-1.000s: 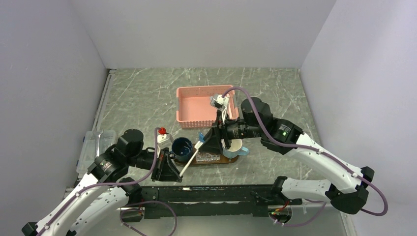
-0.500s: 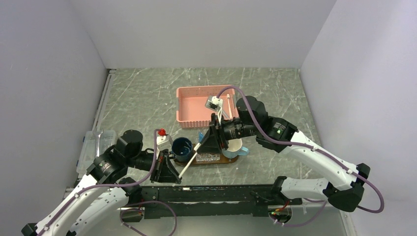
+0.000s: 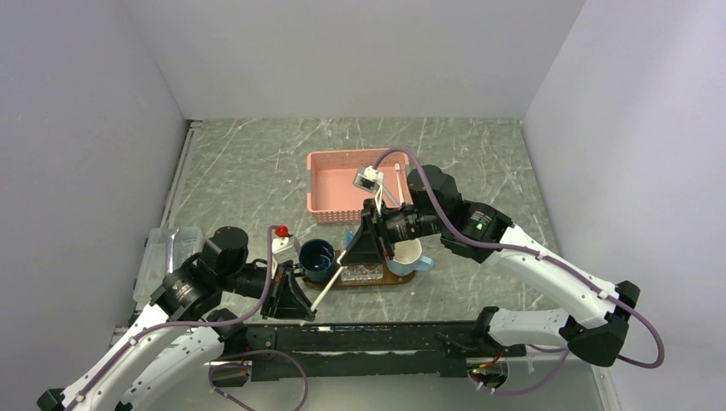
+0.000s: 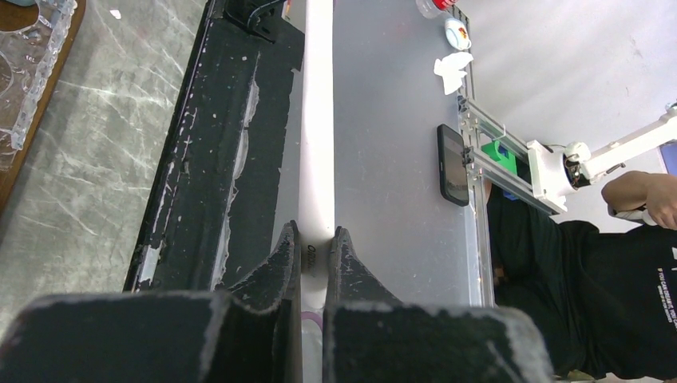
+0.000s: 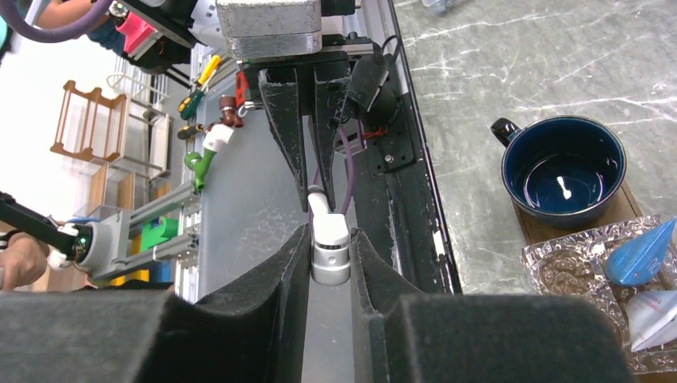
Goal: Prepare toiletry sets of a toothbrush and toothpaste on the tray
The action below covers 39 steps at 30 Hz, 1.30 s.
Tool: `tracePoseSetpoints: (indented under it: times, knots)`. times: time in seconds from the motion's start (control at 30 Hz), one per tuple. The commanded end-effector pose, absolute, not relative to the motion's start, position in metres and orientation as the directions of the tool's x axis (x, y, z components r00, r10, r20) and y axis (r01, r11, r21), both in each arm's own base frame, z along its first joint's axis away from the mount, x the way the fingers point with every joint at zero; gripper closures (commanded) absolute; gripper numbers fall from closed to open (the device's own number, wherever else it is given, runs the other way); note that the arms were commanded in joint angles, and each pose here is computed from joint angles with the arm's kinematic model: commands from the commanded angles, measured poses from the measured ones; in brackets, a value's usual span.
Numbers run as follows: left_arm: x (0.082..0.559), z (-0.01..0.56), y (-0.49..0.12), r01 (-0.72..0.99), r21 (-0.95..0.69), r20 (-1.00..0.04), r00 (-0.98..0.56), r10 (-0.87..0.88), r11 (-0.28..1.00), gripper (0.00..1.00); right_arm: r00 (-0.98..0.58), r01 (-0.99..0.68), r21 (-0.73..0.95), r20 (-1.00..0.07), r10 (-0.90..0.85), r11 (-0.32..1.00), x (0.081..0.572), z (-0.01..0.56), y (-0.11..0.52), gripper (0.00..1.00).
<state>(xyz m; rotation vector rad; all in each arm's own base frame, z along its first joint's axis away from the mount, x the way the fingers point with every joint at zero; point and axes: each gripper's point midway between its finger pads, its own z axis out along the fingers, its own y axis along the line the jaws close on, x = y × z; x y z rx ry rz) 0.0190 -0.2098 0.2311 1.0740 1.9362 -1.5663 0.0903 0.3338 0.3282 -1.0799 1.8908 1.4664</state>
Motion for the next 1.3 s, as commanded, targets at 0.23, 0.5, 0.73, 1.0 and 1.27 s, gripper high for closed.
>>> tracePoseSetpoints:
  times: [0.23,0.5,0.73,1.0,1.27]
  knots:
    - [0.036,0.268,-0.212,0.854,-0.510,-0.828,-0.521,0.209,0.105,0.53,-0.509,-0.859,0.504,-0.829,-0.231,0.086,0.088,0.354,0.325,1.00]
    - [0.084,0.279,-0.199,0.816,-0.428,-0.862,-0.498,0.096,0.389,0.33,-0.486,-0.870,0.444,-0.844,-0.226,0.213,0.094,0.357,0.299,1.00]
    - [0.108,0.279,-0.187,0.756,-0.388,-0.882,-0.471,0.027,0.527,0.28,-0.460,-0.858,0.363,-0.857,-0.230,0.365,0.107,0.354,0.270,1.00]
    - [0.122,0.273,-0.175,0.705,-0.361,-0.895,-0.446,-0.014,0.611,0.17,-0.442,-0.815,0.266,-0.859,-0.256,0.515,0.122,0.348,0.246,1.00]
    - [0.130,0.262,-0.170,0.674,-0.349,-0.895,-0.446,-0.018,0.652,0.05,-0.408,-0.765,0.200,-0.886,-0.221,0.612,0.128,0.353,0.227,1.00]
